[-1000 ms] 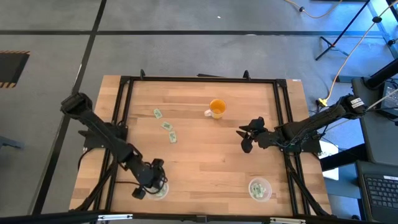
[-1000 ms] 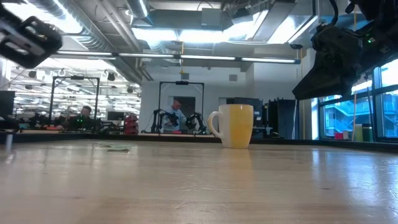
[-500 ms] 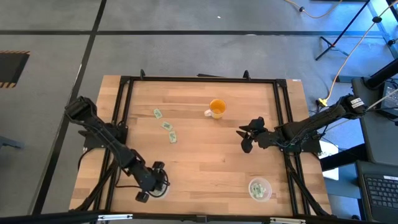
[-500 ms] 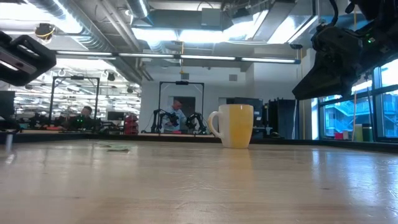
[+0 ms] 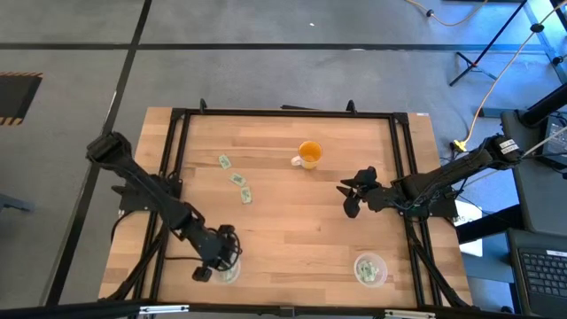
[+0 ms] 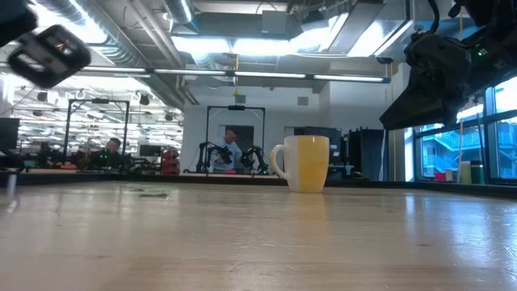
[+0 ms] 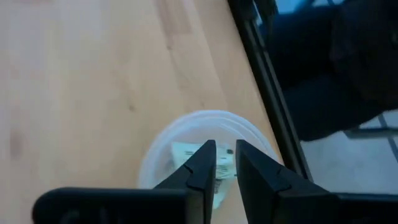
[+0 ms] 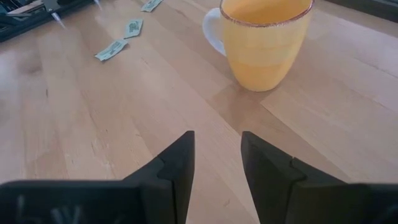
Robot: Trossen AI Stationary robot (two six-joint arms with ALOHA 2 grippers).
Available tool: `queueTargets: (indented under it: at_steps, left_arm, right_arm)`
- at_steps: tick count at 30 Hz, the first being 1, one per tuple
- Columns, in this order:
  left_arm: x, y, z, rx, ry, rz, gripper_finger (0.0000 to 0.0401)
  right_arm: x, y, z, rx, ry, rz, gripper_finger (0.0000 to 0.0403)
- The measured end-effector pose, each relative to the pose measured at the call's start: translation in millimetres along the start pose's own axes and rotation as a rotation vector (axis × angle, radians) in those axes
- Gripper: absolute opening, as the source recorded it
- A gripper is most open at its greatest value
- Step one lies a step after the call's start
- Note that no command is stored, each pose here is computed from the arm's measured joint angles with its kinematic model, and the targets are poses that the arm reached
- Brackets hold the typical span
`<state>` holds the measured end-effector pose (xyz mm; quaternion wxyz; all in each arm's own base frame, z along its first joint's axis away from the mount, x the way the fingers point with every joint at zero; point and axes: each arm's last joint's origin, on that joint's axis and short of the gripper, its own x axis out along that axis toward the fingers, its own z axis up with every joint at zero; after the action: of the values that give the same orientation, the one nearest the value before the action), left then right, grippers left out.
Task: Pick and place items into bin
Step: Put the stevia packet into the left transparent bin
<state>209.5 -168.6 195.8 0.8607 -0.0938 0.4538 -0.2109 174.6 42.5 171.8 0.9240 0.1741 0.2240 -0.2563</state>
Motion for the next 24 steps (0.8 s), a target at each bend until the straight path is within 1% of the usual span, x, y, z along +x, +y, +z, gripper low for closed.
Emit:
queueTargets:
  at_steps: [3, 7, 9, 14, 16, 22, 24]
  left_arm:
    - [-17.4, 12.6, 6.1, -0.039, -0.032, 0.062, 0.0053]
    - [-37.5, 40.6, 8.1, -0.100, -0.018, 0.219, 0.0053]
    - [-42.6, 54.8, 9.1, -0.084, -0.001, 0.291, 0.0055]
    - [-47.4, 86.7, 16.8, 0.050, 0.019, 0.422, 0.0056]
    - [-49.6, 98.9, 19.3, 0.067, 0.022, 0.477, 0.0054]
    - [-62.9, 134.0, 23.8, 0.024, 0.022, 0.566, 0.0057]
    - [-67.3, 143.9, 24.0, 0.013, 0.025, 0.558, 0.0064]
  right_arm:
    - [0.0, 0.0, -0.1, 0.020, 0.002, 0.001, 0.0135]
    - [0.0, 0.0, -0.1, 0.020, 0.002, 0.001, 0.0135]
    - [0.0, 0.0, -0.1, 0.020, 0.002, 0.001, 0.0135]
    - [0.0, -0.1, -0.2, 0.018, 0.003, 0.001, 0.0135]
    - [0.0, -0.1, -0.3, 0.017, 0.003, 0.000, 0.0135]
    - [0.0, -0.5, -0.6, 0.011, 0.007, -0.003, 0.0135]
    - [0.0, -0.5, -0.6, 0.010, 0.007, -0.003, 0.0135]
